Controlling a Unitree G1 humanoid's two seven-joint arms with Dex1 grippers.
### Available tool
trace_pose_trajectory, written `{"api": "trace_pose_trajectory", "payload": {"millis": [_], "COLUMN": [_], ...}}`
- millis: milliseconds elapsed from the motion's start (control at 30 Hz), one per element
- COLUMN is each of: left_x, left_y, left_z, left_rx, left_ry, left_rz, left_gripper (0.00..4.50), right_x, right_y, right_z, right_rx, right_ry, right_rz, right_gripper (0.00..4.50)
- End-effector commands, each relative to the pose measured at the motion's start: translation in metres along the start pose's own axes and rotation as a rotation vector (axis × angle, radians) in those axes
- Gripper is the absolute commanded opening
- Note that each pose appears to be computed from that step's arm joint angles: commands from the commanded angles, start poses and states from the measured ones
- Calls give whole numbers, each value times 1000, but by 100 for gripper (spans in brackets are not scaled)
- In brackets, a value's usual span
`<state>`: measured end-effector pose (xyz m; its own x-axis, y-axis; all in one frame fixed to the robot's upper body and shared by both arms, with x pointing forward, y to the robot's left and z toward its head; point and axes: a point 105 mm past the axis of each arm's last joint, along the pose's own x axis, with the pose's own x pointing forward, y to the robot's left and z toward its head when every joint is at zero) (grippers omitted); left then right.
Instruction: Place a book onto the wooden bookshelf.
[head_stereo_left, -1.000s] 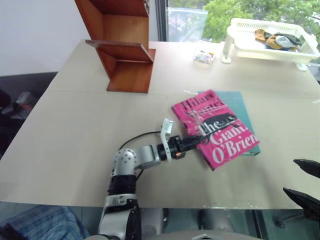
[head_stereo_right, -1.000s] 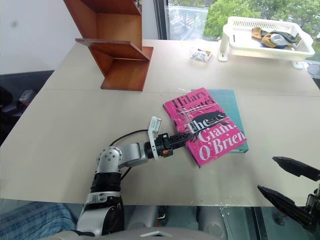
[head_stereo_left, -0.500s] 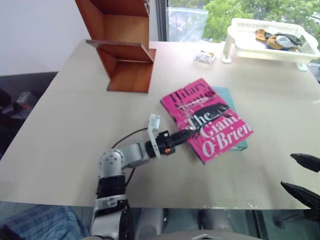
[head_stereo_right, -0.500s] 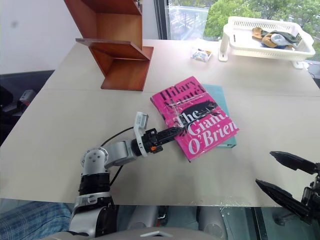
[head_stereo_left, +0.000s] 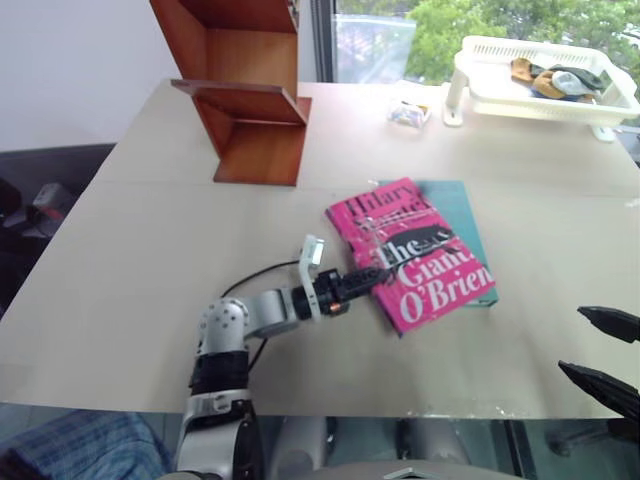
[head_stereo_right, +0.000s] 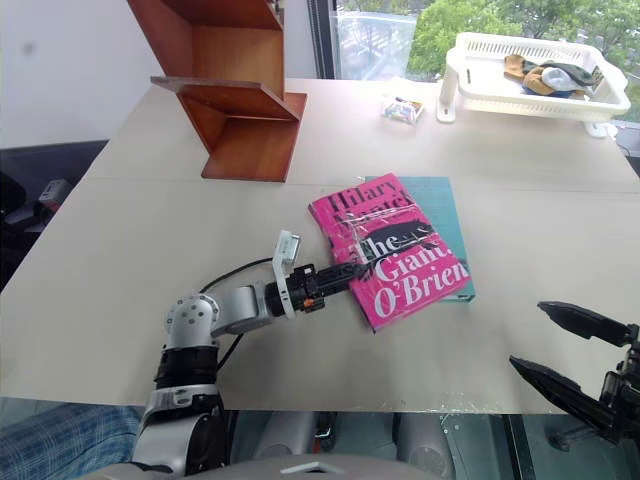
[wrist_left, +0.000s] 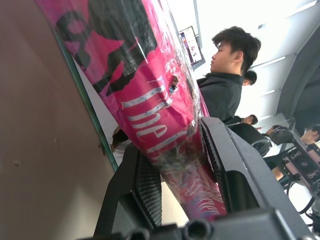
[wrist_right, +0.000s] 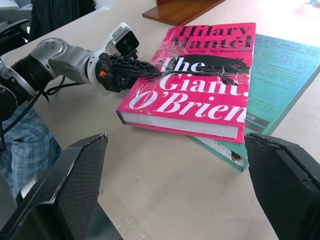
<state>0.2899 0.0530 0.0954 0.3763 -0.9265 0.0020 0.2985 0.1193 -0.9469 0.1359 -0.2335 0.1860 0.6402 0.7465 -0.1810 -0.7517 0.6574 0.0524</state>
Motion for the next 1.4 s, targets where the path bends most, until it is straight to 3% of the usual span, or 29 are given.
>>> {"api": "trace_pose_trajectory", "payload": {"millis": [33, 267, 433, 567, 700, 1400], "left_x": [-4, -5, -5, -5, -10, -18], "left_y": [-4, -22, -28, -25, -6, -12], "left_z": [14, 5, 5, 3, 8, 48], "left_rx": [-6, 11, 13, 1, -21, -7], "left_ry": [-63, -6, -1, 10, -21, -125], "left_rz": [-24, -121, -158, -132, -38, -62], "left_gripper": [162, 162, 291, 441, 441, 441], "right_x": [-1, -1, -1, -2, -4, -6], "right_y": [0, -1, -2, -2, -3, 4], "right_z": [3, 2, 2, 2, 3, 21], "right_rx": [-20, -21, -22, -23, -26, -4], "right_ry": [-11, -15, -17, -16, -16, -78], "right_rz": [-1, -4, -5, -5, -5, 119], "right_gripper": [450, 450, 450, 450, 450, 450]}}
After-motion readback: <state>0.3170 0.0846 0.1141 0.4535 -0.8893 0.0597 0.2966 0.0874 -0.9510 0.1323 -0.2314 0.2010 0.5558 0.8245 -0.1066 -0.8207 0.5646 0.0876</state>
